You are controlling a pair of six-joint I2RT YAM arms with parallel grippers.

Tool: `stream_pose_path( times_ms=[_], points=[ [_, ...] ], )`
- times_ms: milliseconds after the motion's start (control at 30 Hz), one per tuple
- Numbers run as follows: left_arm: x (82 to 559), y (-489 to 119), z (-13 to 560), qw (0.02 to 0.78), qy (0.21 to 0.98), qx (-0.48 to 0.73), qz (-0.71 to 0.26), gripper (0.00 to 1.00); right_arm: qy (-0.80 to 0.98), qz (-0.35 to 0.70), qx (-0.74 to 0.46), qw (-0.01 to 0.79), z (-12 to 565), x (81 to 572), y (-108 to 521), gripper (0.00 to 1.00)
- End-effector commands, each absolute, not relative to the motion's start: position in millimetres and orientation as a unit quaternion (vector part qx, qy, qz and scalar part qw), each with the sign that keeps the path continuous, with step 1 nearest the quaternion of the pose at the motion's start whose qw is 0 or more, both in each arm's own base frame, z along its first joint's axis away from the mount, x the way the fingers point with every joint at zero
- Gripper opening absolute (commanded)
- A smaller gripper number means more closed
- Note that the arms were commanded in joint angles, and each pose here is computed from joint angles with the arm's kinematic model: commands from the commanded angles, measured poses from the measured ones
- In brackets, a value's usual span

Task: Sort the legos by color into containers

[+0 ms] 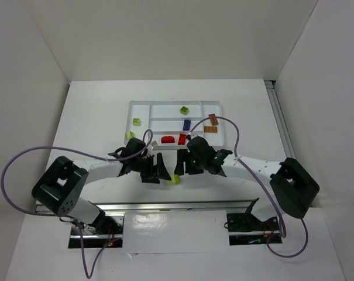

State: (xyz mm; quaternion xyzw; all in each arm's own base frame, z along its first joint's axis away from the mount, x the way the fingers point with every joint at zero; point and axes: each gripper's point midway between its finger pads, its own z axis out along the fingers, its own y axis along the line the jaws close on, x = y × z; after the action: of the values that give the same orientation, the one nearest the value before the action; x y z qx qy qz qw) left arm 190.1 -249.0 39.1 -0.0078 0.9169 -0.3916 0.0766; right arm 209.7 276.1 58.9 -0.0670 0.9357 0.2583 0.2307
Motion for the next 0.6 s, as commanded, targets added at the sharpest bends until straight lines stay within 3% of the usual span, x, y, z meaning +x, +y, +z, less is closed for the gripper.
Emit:
stream_pose_path(
  times_ms=[0,233,433,567],
  points=[
    [194,-266,46,0.086,0.899,0.016,-0.429,0.82,0.921,0.299,-0.085,0.236,66,211,290,0.69],
    [200,-265,34,0.083,0.912,0.004,-0.401,0.73,0.930,0.286,-0.088,0.211,46,207,285,0.64],
    [203,-256,34,0.099,0.922,-0.010,-0.374,0.56,0.928,0.296,-0.098,0.203,41,205,291,0.61],
    [203,-253,31,0.100,0.925,-0.008,-0.366,0.40,0.930,0.296,-0.099,0.195,36,204,293,0.52]
  ],
)
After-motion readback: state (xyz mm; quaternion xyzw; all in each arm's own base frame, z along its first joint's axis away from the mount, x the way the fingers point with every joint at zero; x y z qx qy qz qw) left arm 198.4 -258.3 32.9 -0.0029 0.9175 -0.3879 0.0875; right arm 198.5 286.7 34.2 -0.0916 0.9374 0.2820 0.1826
